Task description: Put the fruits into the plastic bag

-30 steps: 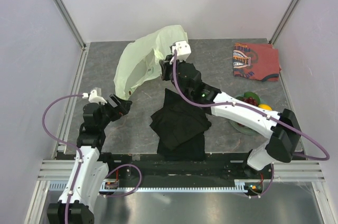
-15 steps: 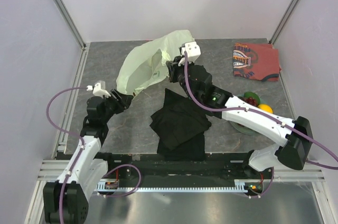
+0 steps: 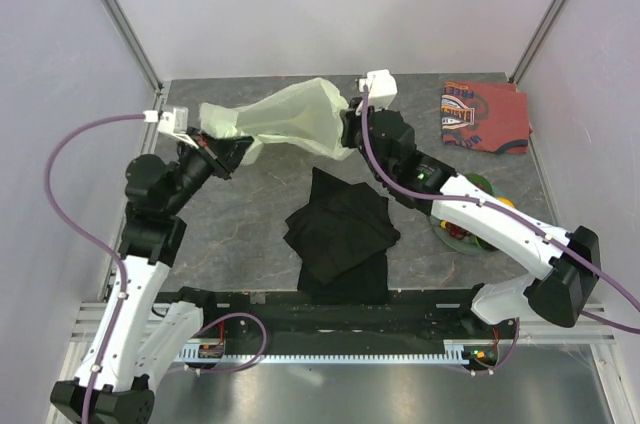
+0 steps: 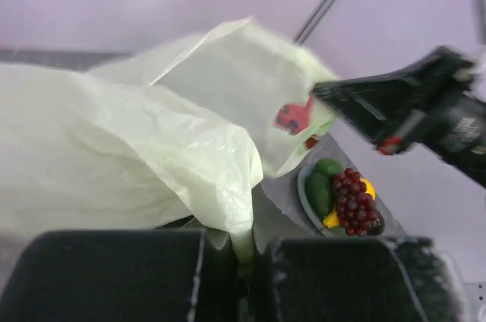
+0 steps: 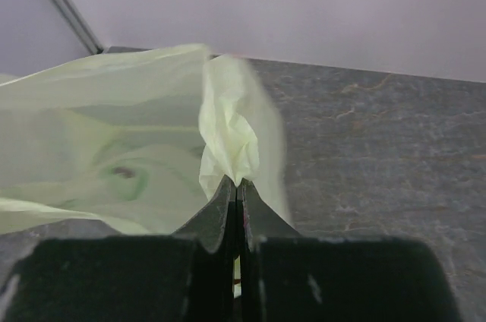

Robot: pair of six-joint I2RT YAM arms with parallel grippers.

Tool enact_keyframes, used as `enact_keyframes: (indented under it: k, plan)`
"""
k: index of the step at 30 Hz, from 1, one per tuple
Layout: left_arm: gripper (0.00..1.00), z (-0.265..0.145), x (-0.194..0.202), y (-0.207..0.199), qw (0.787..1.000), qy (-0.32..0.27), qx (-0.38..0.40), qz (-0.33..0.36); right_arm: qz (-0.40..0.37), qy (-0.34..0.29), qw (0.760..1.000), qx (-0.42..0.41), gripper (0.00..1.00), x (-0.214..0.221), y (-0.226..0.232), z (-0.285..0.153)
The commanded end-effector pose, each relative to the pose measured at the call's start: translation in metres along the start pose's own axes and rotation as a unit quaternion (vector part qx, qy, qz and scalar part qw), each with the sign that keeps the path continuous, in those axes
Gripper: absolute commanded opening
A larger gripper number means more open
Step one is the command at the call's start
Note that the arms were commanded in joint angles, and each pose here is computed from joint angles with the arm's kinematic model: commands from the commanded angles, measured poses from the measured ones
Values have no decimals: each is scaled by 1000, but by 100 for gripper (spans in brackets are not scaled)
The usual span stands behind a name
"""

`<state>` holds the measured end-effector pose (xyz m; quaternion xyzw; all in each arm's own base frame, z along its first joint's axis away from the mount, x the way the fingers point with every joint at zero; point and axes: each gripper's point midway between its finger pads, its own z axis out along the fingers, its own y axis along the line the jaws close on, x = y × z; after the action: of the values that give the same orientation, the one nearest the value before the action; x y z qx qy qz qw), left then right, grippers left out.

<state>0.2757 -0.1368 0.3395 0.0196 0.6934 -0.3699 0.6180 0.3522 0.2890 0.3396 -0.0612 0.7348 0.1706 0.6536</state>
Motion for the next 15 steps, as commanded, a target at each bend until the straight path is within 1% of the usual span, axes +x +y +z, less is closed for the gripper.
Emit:
enact_keyframes:
  k: [1, 2, 4, 5, 6, 9, 10, 13, 15]
  plan:
    - [2, -3, -5, -28, 995, 50, 62, 56, -2, -13, 999, 44, 0, -30, -35, -1]
    - [2, 4, 6, -27, 993, 77, 77, 47, 1, -9, 999, 50, 0, -28, -41, 1]
    - [2, 12, 18, -26, 989, 110, 94, 39, -1, 3, 997, 74, 0, -20, -60, 9]
    - [2, 13, 26, -29, 984, 132, 115, 39, 0, 7, 997, 81, 0, -17, -66, 12]
    - [2, 18, 38, -24, 980, 159, 116, 26, 3, 14, 996, 88, 0, -13, -76, 18]
    - [2, 19, 59, -16, 974, 193, 121, 12, 3, 29, 996, 89, 0, -4, -85, 25]
    - [1, 19, 61, -14, 973, 197, 119, 9, 1, 30, 996, 88, 0, -4, -85, 26]
    - [2, 15, 64, -15, 973, 198, 121, 13, -4, 34, 996, 81, 5, -2, -82, 31]
    - [2, 13, 64, -15, 973, 195, 121, 17, -6, 40, 996, 77, 12, 3, -80, 36]
